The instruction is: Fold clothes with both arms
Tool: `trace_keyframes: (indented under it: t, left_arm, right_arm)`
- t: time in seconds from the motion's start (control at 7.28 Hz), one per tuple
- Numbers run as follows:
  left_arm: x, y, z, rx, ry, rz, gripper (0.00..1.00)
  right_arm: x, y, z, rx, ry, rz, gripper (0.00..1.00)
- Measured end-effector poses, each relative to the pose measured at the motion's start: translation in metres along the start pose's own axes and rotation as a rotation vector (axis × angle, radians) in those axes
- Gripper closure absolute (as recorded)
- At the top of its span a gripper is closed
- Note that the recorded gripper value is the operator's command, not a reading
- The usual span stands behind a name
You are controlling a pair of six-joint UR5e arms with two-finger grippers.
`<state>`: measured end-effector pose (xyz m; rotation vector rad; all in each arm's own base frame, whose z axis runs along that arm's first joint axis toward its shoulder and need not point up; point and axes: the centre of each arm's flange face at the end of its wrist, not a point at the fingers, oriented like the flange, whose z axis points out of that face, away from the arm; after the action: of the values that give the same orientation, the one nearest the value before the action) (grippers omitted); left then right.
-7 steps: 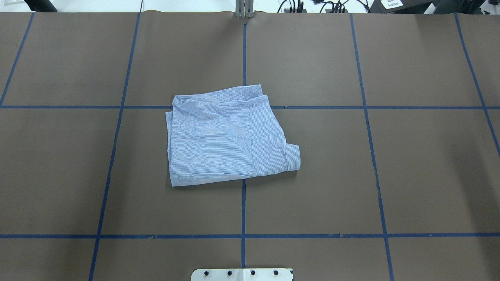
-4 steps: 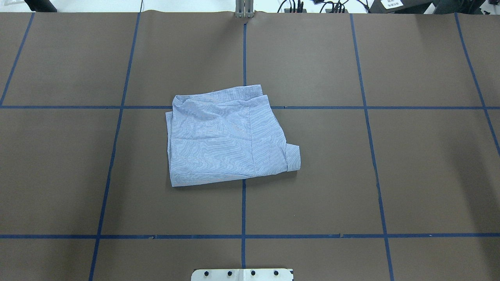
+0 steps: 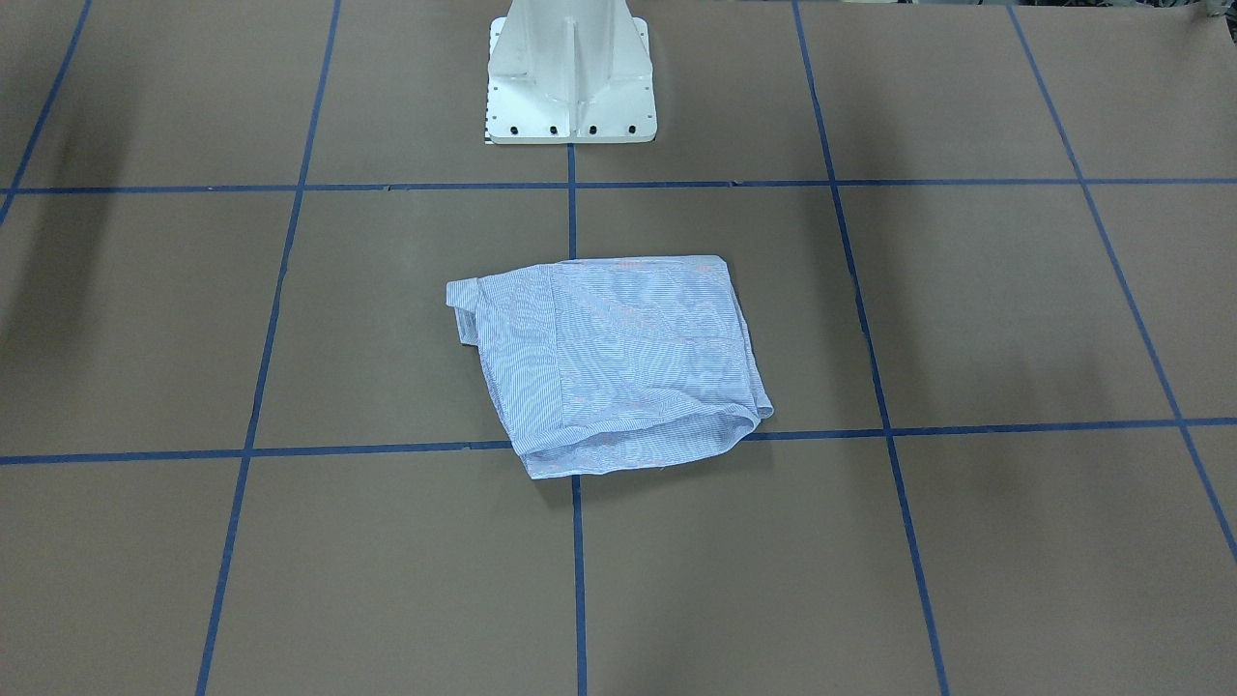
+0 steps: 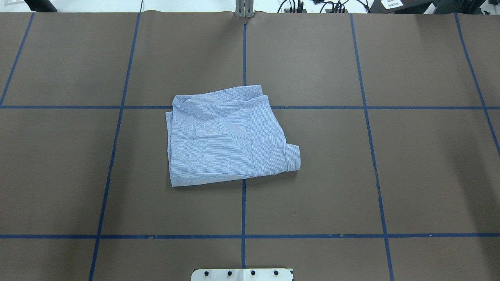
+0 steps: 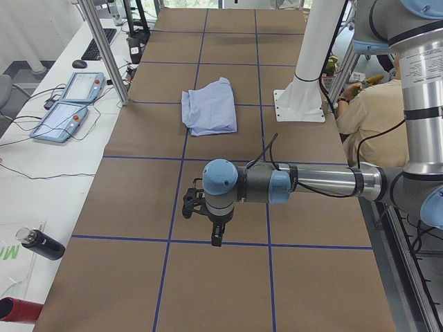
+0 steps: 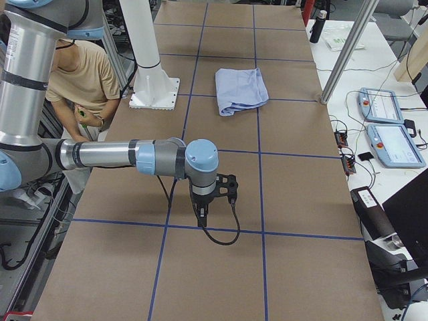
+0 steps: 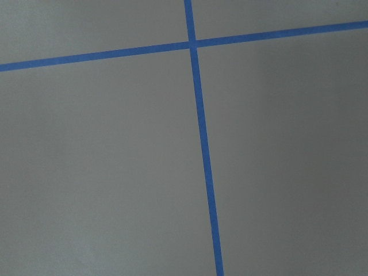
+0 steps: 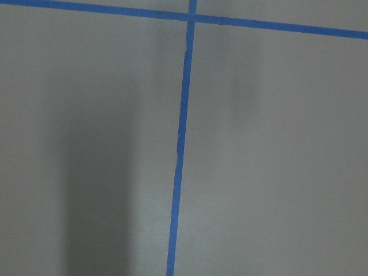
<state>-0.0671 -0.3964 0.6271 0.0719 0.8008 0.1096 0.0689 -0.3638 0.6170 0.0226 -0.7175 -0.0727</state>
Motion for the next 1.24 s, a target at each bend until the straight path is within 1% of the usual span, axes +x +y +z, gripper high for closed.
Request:
trace_keyframes:
  t: [1.24]
  left_arm:
    - [-0.0037, 0.0026, 0.0030, -0.007, 0.000, -0.008, 0.00]
  right_arm:
    - [0.0023, -0.0003, 0.0044, 0.002, -0.012, -0.004, 0.00]
